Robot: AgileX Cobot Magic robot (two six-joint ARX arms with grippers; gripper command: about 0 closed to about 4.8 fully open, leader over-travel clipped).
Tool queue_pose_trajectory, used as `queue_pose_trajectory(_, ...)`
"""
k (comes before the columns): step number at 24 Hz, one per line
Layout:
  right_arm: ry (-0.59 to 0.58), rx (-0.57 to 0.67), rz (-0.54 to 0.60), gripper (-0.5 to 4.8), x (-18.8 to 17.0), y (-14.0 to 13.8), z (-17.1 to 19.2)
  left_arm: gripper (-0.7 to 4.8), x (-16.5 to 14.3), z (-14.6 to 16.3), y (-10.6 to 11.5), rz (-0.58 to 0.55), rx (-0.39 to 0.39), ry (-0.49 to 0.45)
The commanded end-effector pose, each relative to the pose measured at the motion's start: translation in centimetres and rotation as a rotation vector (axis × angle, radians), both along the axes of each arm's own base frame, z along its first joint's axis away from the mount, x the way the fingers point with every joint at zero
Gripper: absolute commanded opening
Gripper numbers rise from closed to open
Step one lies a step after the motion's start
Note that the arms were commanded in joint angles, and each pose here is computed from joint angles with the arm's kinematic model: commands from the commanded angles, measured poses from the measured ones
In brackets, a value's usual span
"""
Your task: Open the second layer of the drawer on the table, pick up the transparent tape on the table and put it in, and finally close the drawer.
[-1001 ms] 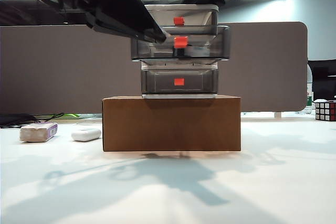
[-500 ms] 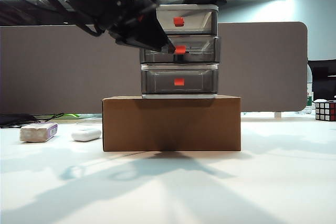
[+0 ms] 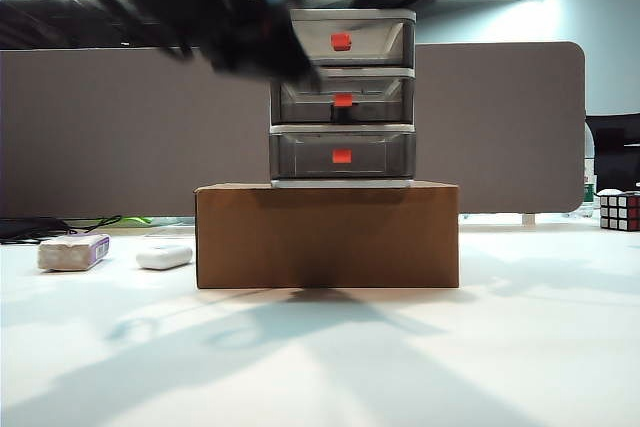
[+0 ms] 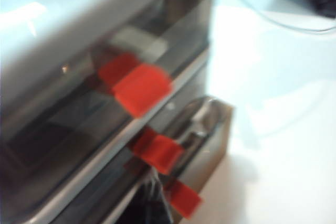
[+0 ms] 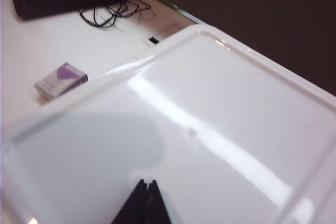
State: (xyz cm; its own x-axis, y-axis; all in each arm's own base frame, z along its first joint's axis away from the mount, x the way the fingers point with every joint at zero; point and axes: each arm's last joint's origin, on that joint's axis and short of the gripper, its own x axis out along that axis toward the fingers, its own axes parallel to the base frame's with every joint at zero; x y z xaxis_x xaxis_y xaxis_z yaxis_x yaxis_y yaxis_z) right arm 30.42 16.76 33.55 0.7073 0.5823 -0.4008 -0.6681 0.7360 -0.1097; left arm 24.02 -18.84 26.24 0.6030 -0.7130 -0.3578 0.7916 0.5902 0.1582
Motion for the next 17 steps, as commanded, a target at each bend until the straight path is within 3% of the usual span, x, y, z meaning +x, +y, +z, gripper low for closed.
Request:
queue_pose_trajectory(1, -0.057, 0.018, 0.008, -0.05, -2.5, -1.3, 2.7, -0.06, -3.3, 2.3, 2.4, -0.053, 0.078, -0.053)
queue_pose_trajectory(6, -0.111, 0.049, -0.004, -0.05, -8.5, -4.5, 3.3, -0.06, -10.0, 3.5, 7.9, 0.058, -0.015, -0.185)
queue_pose_trajectory(9, -0.102, 0.084, -0.054, -0.05, -13.1, -7.1, 0.5, -0.06, -14.1, 1.5, 11.0, 0.110, -0.105, -0.234)
queue_pose_trajectory(10, -0.106, 0.094, -0.056, -0.05, -14.1, -7.6, -0.3, -0.06, -14.6, 0.8, 11.5, 0.125, -0.105, -0.227)
queue_pose_trajectory(13, -0.122, 0.155, -0.080, -0.05, -17.3, -9.3, -3.8, -0.06, -16.4, -2.6, 13.0, 0.194, -0.217, -0.114)
queue_pose_trajectory(17, -0.146, 0.170, -0.071, -0.05, -20.0, -10.7, -8.7, -0.06, -17.7, -5.0, 14.0, 0.227, -0.295, -0.204)
